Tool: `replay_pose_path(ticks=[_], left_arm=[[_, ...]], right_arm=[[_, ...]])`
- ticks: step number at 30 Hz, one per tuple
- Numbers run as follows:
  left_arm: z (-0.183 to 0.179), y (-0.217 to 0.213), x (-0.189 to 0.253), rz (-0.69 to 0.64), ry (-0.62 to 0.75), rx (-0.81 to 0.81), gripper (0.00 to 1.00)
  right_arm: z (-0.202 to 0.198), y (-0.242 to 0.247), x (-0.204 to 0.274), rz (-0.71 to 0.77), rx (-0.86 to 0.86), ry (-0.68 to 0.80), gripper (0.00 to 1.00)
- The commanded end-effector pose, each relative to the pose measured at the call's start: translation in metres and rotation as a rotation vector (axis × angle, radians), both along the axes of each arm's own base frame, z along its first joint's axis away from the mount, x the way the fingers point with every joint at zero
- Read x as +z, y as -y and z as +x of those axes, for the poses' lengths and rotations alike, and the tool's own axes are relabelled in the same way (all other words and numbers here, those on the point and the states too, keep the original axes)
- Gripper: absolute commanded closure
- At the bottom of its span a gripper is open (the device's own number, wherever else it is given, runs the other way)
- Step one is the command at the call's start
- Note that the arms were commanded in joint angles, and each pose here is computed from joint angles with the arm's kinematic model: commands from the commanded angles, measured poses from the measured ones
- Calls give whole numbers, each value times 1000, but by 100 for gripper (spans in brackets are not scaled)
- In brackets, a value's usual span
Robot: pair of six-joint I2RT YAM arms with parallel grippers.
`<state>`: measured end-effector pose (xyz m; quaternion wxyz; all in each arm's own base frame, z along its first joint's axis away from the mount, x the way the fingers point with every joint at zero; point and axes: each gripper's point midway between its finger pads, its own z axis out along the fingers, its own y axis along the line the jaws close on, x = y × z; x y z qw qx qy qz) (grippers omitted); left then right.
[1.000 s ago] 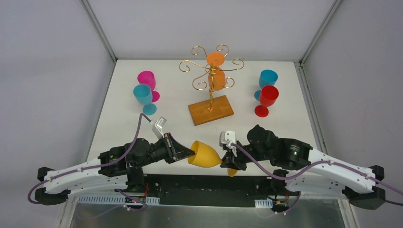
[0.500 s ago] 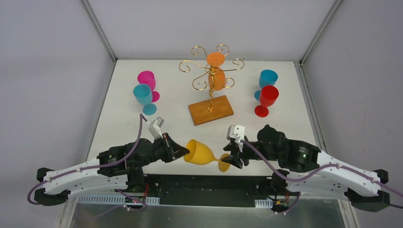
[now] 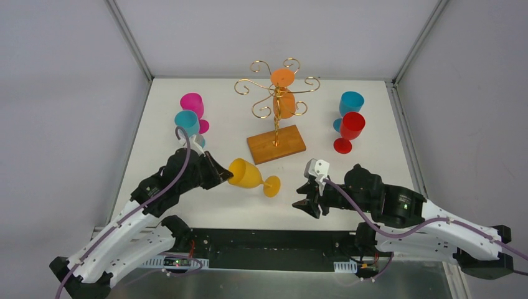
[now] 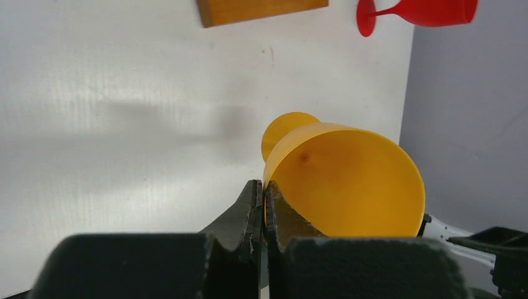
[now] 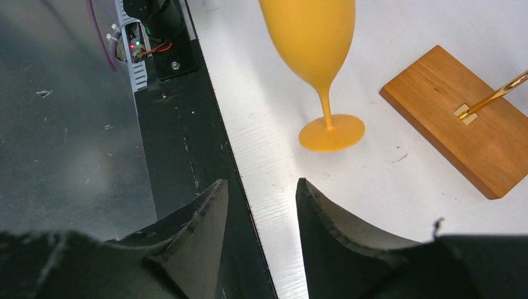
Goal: Take the wine glass off the wine glass rack
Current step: Place the wine glass at the center of the board.
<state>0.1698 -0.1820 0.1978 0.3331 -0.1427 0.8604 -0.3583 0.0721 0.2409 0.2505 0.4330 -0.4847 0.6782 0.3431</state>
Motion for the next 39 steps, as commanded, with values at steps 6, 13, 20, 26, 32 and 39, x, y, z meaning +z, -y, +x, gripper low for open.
replay_pose_path(ticks=[6, 13, 20, 26, 32, 39], left_arm=[[37, -60, 31, 175, -40, 83, 100], [49, -106, 38, 349, -89, 195, 100], [56, -145, 33, 535, -132, 297, 100], [63, -174, 25, 641, -176, 374, 100], [69, -202, 20, 709, -213, 470, 100], [86, -224, 17, 749, -240, 530, 100]], right_arm=[[0, -1, 16, 63, -34, -26, 53], [11, 6, 19, 91, -105, -4, 51], [27, 9, 17, 86, -220, -13, 45], [36, 10, 14, 73, -293, -29, 40], [58, 18, 15, 127, -432, 10, 35], [66, 24, 15, 160, -489, 25, 33]])
